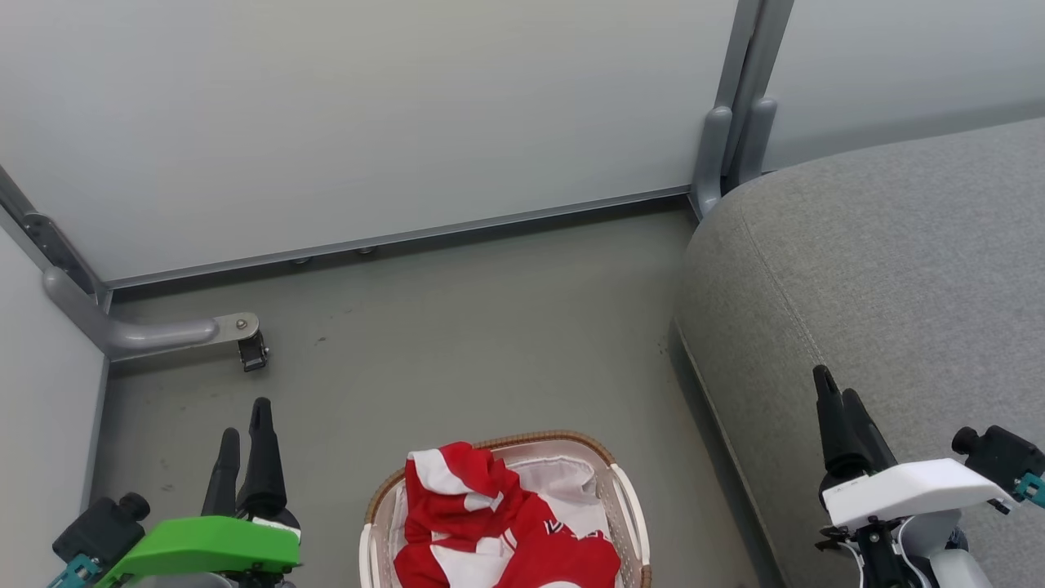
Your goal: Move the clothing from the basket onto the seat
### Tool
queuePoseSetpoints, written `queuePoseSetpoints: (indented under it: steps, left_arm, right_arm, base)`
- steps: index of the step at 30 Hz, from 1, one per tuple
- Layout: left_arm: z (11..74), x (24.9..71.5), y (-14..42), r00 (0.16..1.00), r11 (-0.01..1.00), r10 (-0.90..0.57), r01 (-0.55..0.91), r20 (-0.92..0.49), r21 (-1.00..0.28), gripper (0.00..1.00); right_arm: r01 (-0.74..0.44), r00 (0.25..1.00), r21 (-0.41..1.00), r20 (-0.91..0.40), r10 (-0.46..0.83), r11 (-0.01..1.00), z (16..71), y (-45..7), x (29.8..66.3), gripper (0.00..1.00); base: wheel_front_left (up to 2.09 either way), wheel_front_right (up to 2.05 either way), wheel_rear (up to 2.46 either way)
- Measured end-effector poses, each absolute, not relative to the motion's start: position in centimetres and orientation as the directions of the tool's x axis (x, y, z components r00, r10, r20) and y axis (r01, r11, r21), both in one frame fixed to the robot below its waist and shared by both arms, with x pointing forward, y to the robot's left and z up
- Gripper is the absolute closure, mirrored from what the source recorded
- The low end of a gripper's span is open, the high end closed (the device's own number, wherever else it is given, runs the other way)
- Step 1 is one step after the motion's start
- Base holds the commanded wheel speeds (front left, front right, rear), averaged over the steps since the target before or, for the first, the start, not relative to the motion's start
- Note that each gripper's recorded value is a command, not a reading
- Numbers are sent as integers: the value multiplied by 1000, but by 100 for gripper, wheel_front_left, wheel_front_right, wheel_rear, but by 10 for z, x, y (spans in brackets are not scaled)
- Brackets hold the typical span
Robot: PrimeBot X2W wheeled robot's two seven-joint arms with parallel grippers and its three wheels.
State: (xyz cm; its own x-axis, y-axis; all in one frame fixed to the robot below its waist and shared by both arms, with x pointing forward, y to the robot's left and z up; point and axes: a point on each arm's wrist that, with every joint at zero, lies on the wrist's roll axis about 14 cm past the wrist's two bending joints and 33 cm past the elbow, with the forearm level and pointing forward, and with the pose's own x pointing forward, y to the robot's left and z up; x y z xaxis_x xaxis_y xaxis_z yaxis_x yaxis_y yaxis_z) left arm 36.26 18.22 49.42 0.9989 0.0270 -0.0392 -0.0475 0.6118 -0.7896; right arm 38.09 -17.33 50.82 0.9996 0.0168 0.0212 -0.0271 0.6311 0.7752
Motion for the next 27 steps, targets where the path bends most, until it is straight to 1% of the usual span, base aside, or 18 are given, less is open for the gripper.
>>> queuePoseSetpoints:
  steps: [4,11,18,27]
  left_arm:
    - [490,360,178,999,685,17,-49,-51,-727,0]
    - [481,355,176,997,774,20,-64,-77,-630,0]
    - [476,351,175,996,832,22,-65,-85,-551,0]
    - [472,346,175,996,880,22,-60,-86,-471,0]
  right_arm:
    - [-38,999,733,22,32,679,508,-169,381,0]
    - [-52,998,643,21,51,764,505,-164,379,0]
    - [-82,996,554,27,80,828,504,-155,379,0]
    - [-104,994,472,28,103,875,502,-149,376,0]
  base:
    - [0,0,0]
    - [0,0,0]
    - [0,0,0]
    - [0,0,0]
